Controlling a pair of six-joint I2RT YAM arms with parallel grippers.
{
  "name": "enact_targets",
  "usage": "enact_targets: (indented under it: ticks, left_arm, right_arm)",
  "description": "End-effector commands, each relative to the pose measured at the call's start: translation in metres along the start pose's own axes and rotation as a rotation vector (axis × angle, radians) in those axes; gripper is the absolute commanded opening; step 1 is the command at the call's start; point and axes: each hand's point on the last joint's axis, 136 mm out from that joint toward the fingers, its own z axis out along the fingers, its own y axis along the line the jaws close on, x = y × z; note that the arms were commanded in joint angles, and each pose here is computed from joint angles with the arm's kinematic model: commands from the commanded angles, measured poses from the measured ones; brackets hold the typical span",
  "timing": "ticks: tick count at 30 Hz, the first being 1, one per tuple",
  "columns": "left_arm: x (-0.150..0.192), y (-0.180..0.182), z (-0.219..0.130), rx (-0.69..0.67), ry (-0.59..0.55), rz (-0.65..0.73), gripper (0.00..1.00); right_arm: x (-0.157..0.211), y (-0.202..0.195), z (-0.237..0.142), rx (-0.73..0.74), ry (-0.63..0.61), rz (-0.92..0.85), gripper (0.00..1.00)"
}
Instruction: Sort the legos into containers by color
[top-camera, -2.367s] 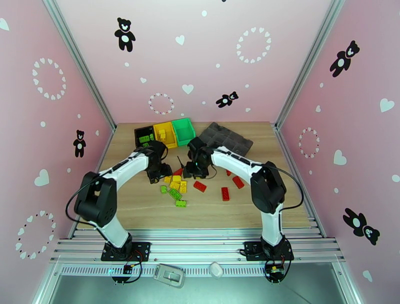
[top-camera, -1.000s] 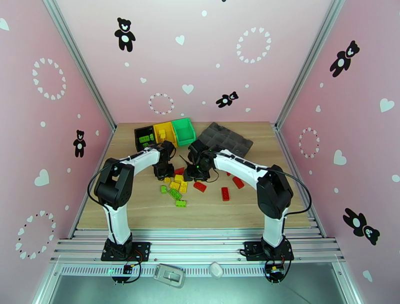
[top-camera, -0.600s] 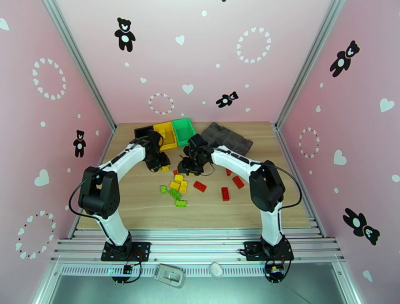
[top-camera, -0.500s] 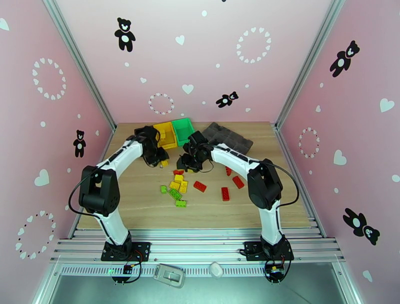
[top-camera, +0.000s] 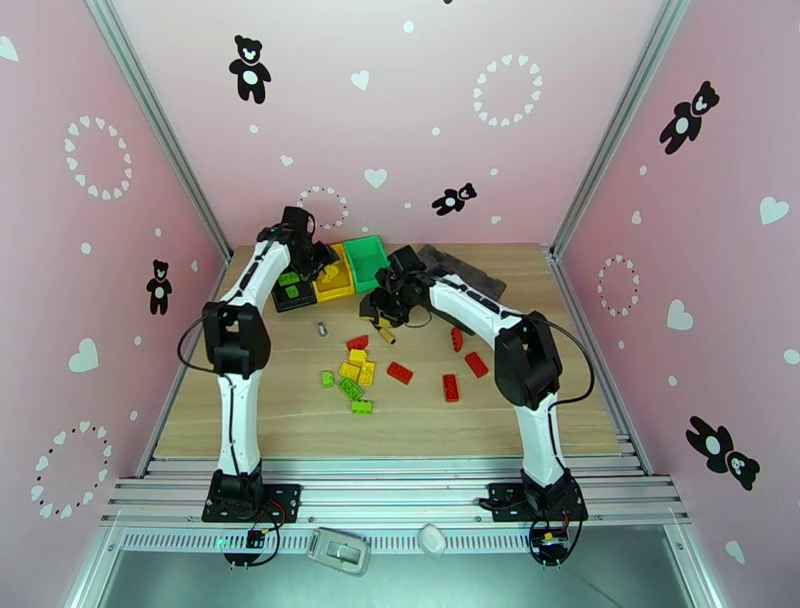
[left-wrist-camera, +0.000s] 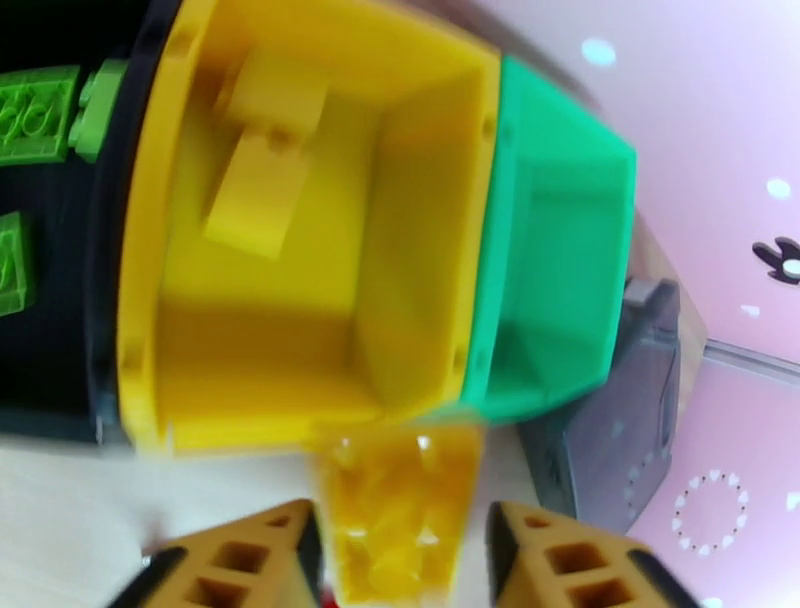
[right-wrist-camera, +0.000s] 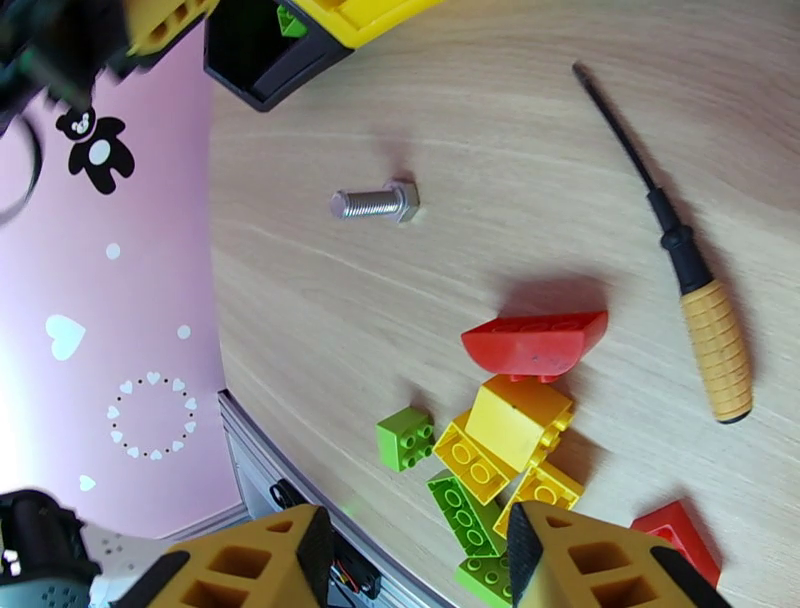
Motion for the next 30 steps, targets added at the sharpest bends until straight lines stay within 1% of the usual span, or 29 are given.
enact_targets:
  ticks: [1,2,4,6,9,15,20,26,30]
  left_arm:
    - [-0.006,-0.01,-0.013,0.015,-0.002,-0.023,0.67]
    - [-0.007,-0.012,-0.016,0.019,-0.007,-0.021,0.7]
    - [-0.005,-0.012,-0.021,0.018,-0.008,-0.014,0.74]
    - [0.0,-0.01,-0.029,0.005,-0.014,-0.001,0.74]
    - [0.018,-0.001,-0.041,-0.028,-0.011,0.029,0.76]
    - [0.072,0.03,-0.059,-0.129,0.018,0.102,0.78]
    - [0.128,0.053,-0.064,-0.211,0.064,0.192,0.79]
    - [0.187,0.073,-0.058,-0.294,0.135,0.324,0.79]
    - [0.213,0.08,-0.045,-0.34,0.188,0.404,0.8]
  right_arm:
    - [-0.001,0.002,-0.004,0.012,-0.001,0.006,0.52]
    - [0.0,0.001,-0.005,0.018,-0.001,0.004,0.52]
    - [0.001,-0.001,-0.007,0.03,-0.002,0.002,0.53]
    - [0.003,-0.004,-0.009,0.05,-0.002,0.0,0.55]
    - [0.007,-0.011,-0.011,0.085,0.001,-0.002,0.57]
    - [0.022,-0.027,-0.015,0.166,0.016,0.002,0.64]
    - [0.041,-0.039,-0.014,0.228,0.035,-0.005,0.68]
    - [0.066,-0.048,-0.013,0.27,0.051,-0.013,0.71]
    - [0.084,-0.058,-0.016,0.293,0.056,-0.01,0.72]
